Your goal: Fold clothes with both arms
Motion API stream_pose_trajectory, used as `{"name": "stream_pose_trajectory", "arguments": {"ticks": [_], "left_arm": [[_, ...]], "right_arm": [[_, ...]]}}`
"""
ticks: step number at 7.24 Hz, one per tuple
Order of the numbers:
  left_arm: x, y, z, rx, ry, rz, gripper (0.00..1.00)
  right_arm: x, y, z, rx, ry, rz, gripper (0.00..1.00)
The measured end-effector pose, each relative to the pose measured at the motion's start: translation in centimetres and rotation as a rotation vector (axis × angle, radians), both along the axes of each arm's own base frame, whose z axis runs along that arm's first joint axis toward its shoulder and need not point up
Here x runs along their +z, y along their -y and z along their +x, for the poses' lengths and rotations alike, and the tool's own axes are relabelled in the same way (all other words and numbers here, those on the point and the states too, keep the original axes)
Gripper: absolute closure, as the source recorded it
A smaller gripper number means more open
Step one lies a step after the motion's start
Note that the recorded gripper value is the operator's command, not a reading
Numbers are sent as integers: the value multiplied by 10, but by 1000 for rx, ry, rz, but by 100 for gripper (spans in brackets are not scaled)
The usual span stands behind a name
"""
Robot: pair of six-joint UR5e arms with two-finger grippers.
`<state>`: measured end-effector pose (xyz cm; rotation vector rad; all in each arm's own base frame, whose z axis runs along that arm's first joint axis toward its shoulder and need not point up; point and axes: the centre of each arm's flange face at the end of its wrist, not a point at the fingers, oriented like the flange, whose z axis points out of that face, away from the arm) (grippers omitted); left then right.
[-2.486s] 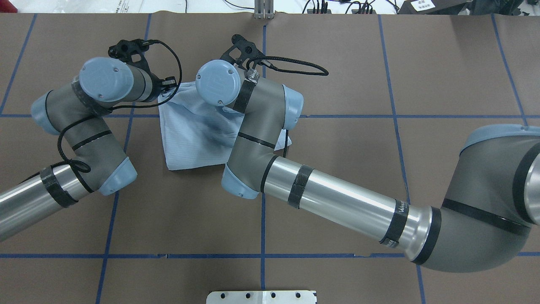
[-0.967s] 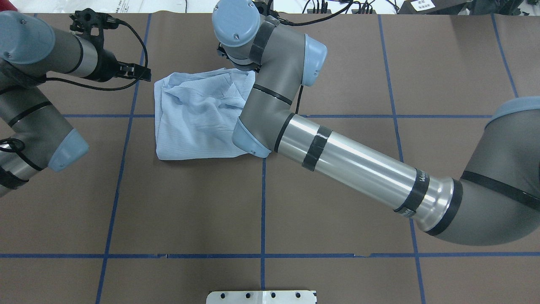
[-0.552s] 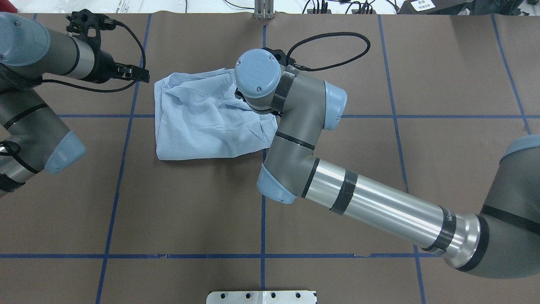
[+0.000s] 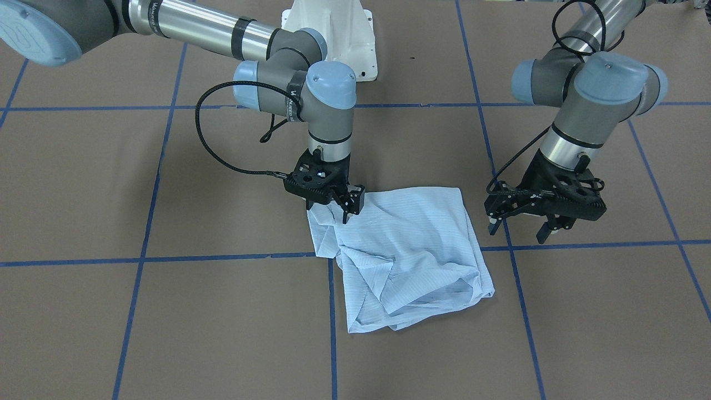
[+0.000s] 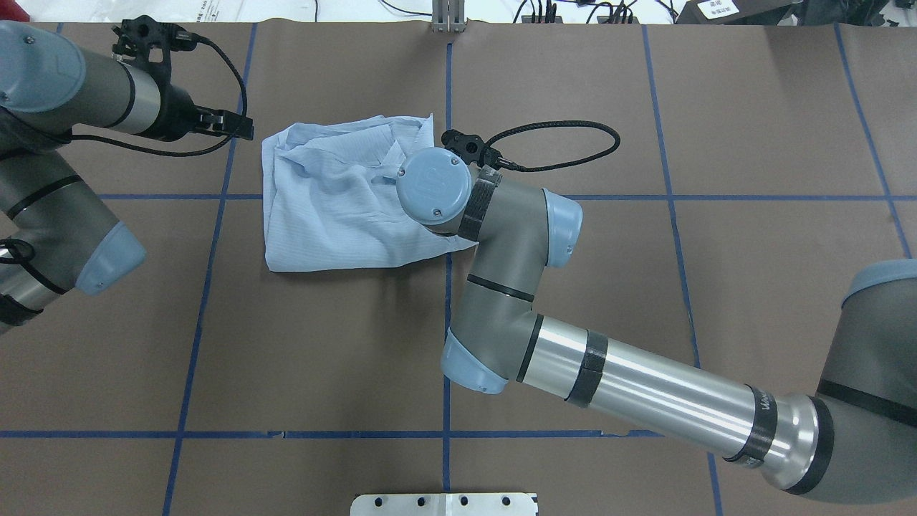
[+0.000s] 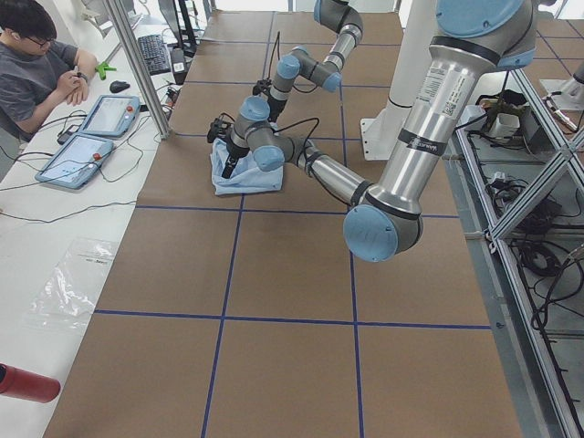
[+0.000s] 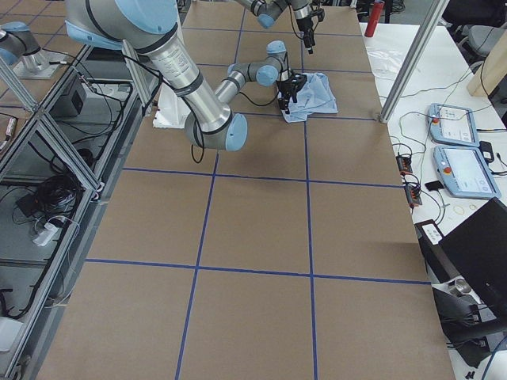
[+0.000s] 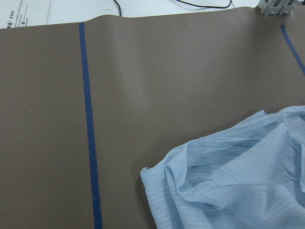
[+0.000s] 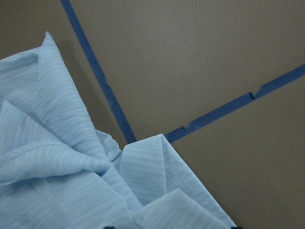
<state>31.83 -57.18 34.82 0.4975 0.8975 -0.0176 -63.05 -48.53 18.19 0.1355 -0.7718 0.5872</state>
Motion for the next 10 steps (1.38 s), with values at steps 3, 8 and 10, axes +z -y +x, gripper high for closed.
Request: {"name": "stream_pose_trajectory", "arguments": {"ticks": [3, 8, 10], "left_arm": [[2, 0, 1, -1, 2, -4, 0], [3, 0, 2, -4, 1, -9, 0], [3, 0, 2, -4, 0, -10, 0]], "right_arm": [[11, 4, -2, 19, -29, 8, 100], [23, 55, -11, 77, -34, 34, 100], [12, 59, -12, 70, -25, 53, 0]]}}
